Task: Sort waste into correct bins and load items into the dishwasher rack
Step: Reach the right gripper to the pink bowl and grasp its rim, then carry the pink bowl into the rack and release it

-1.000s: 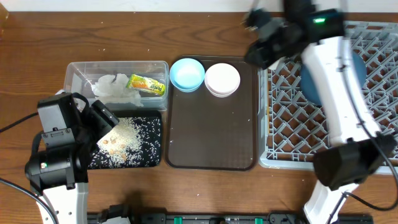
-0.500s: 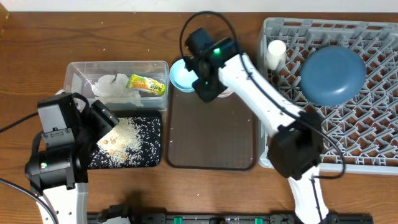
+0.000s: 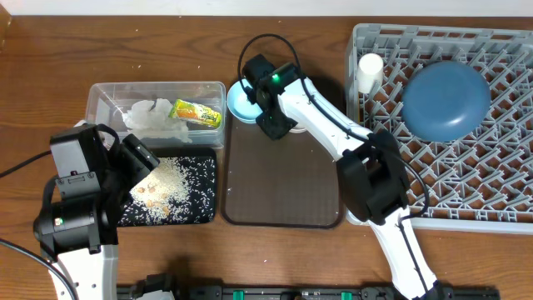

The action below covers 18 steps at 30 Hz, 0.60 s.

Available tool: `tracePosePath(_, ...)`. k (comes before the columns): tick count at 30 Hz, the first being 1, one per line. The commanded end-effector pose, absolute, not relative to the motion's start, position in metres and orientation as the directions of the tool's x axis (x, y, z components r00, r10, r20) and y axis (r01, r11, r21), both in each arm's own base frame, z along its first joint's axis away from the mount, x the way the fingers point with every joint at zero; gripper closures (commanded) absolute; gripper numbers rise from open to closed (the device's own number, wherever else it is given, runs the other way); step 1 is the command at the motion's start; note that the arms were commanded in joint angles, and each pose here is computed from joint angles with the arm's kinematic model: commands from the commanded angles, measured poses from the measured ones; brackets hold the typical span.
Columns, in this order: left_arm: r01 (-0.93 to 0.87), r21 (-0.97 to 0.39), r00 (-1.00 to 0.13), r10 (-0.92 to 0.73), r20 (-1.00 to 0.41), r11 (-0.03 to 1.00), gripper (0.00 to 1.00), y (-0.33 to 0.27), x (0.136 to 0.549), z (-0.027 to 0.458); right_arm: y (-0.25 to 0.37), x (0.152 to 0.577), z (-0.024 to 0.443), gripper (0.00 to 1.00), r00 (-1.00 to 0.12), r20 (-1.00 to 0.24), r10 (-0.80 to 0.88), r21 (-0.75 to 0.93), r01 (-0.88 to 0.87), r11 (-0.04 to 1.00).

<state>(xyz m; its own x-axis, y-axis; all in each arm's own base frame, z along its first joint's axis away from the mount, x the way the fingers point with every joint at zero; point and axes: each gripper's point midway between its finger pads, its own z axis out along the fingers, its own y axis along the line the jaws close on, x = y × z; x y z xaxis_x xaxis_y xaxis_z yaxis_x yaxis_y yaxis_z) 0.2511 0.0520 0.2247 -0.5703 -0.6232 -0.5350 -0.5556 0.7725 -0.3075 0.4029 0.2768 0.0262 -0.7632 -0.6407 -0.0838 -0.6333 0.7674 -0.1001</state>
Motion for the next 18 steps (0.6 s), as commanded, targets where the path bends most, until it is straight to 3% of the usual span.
tracePosePath(1,-0.561,-0.299,-0.564,-0.620,-0.545,0.772,0.15,0.055,0.251,0.228,0.274,0.403,0.020,0.86,-0.761,-0.068,-0.645,-0.113,-0.636,0.763)
tracePosePath(5,-0.561,-0.299,-0.564,-0.620,-0.545,0.772,0.15,0.055,0.251,0.228,0.272,0.402,0.020,0.89,-0.762,-0.063,-0.644,-0.112,-0.636,0.763)
tracePosePath(9,-0.561,-0.299,-0.564,-0.620,-0.545,0.772,0.15,0.055,0.251,0.228,0.272,0.402,0.020,0.99,-0.762,-0.062,-0.644,-0.113,-0.636,0.763)
tracePosePath(14,-0.561,-0.299,-0.564,-0.620,-0.545,0.772,0.15,0.055,0.251,0.228,0.271,0.402,0.028,0.99,-0.765,-0.072,-0.640,-0.102,-0.632,0.768)
tracePosePath(18,-0.561,-0.299,-0.564,-0.620,-0.545,0.772,0.15,0.055,0.251,0.228,0.284,0.389,0.066,0.99,-0.748,-0.131,-0.650,0.048,-0.660,0.750)
